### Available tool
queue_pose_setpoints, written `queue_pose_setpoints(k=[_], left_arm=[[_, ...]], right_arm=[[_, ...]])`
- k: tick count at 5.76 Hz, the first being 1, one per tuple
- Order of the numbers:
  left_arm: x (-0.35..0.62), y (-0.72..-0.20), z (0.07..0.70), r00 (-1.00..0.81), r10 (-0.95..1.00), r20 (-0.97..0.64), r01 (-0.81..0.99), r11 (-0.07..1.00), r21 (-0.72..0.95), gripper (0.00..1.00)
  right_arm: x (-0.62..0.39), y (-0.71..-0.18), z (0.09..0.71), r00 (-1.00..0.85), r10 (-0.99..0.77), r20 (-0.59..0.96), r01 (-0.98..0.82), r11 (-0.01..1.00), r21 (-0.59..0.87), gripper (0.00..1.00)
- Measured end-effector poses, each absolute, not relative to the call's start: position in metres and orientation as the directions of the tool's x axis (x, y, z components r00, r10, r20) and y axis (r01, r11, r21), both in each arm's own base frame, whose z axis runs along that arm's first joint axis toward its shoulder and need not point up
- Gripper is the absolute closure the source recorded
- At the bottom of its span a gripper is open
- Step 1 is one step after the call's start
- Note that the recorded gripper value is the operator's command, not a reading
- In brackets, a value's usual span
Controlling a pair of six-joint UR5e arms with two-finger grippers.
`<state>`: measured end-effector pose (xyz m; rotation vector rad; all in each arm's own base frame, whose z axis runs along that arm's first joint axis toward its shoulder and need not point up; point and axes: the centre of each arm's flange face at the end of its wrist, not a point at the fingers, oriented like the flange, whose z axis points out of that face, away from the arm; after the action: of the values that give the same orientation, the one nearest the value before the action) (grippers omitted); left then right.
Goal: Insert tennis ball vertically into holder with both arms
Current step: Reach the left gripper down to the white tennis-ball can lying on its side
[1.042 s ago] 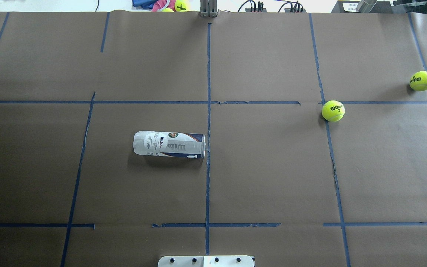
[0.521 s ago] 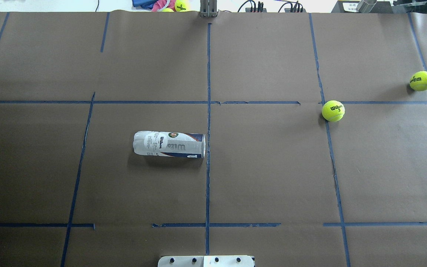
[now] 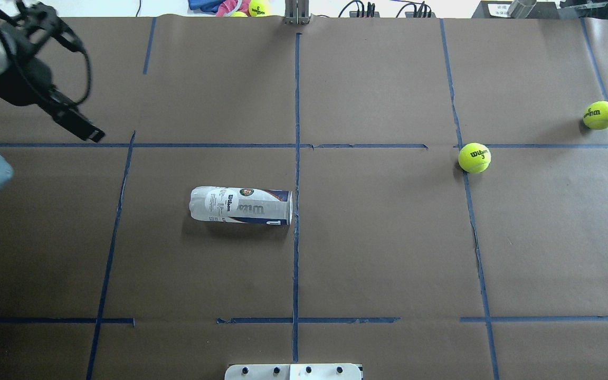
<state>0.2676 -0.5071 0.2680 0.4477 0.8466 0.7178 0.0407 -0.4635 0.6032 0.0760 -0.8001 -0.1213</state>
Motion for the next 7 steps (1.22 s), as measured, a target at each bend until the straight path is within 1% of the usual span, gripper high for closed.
queue_pose_setpoints(k=[2,3,4,5,6,7], left_arm=[[0.389,-0.471,0.197,0.41,0.839,-0.358,-0.464,0.53,0.71,0.0],[0.442,-0.469,0.171,0.387,0.882,-0.27,-0.507,0.448,0.736,0.0],[0.474,-0.469,0.158,0.337,0.922,-0.19,-0.558,0.358,0.749,0.0],[0.495,-0.466,0.157,0.281,0.954,-0.099,-0.613,0.258,0.747,0.0],[0.515,-0.457,0.157,0.24,0.971,-0.01,-0.67,0.173,0.722,0.0],[0.535,-0.446,0.152,0.204,0.977,0.058,-0.722,0.111,0.683,0.0]], right_arm=[[0.04,-0.462,0.607,0.689,-0.134,0.713,0.082,0.991,0.107,0.0],[0.04,-0.461,0.607,0.686,-0.135,0.715,0.083,0.991,0.108,0.0],[0.039,-0.46,0.606,0.682,-0.139,0.718,0.085,0.99,0.111,0.0],[0.039,-0.459,0.606,0.68,-0.14,0.72,0.086,0.99,0.111,0.0],[0.039,-0.459,0.607,0.679,-0.14,0.721,0.086,0.99,0.11,0.0],[0.039,-0.459,0.607,0.675,-0.137,0.725,0.085,0.99,0.108,0.0]])
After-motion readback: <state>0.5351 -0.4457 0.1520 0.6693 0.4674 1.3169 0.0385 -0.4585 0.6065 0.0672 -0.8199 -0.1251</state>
